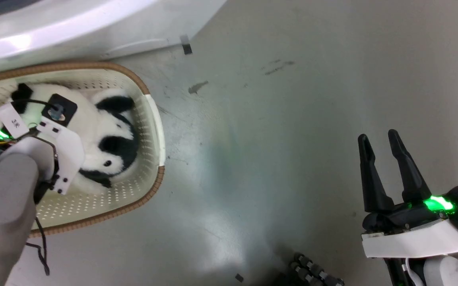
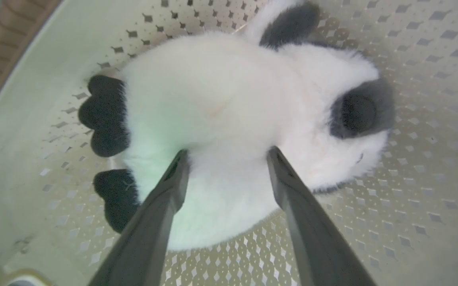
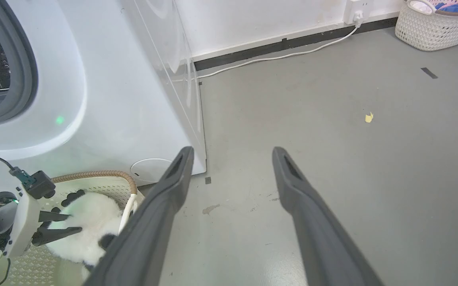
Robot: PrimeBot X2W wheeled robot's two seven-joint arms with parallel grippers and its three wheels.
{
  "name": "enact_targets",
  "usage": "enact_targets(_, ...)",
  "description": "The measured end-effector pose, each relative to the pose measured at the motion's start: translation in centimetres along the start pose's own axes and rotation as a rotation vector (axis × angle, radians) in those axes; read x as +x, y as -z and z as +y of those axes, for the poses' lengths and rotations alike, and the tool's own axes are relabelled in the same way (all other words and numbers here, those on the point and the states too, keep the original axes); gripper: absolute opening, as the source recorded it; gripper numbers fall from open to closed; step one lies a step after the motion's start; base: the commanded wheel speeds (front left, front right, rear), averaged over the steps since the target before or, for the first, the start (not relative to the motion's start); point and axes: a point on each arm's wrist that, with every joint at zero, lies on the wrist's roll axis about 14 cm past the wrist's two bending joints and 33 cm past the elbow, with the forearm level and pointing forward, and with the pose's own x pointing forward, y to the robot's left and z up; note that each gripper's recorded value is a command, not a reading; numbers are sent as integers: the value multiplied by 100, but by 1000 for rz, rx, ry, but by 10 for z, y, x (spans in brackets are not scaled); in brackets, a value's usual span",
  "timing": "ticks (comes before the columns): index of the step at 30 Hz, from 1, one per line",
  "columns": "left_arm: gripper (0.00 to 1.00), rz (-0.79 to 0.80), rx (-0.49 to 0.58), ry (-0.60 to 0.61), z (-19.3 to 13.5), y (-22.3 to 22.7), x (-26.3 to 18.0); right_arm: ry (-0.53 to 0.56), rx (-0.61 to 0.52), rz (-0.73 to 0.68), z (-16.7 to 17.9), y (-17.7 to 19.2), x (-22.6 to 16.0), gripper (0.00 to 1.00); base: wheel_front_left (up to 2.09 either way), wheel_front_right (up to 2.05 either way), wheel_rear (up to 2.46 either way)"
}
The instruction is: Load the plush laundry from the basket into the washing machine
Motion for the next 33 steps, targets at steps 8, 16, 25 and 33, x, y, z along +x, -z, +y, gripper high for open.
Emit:
enact_targets(8, 100, 125, 17, 9, 5, 24, 32, 54, 12, 21, -14, 10, 1, 100, 0, 0, 0)
enact_targets(16, 100, 197, 23, 24, 8, 43, 62, 102, 13, 49, -27, 22, 2, 100, 0, 0, 0)
enact_targets(25, 0, 197, 5, 52, 5, 45, 70, 115, 0, 46, -31, 22, 2, 100, 0, 0, 0)
enact_targets(33, 0, 62, -35, 24, 6, 26, 52, 94, -34, -41, -29, -9, 4, 100, 0, 0, 0)
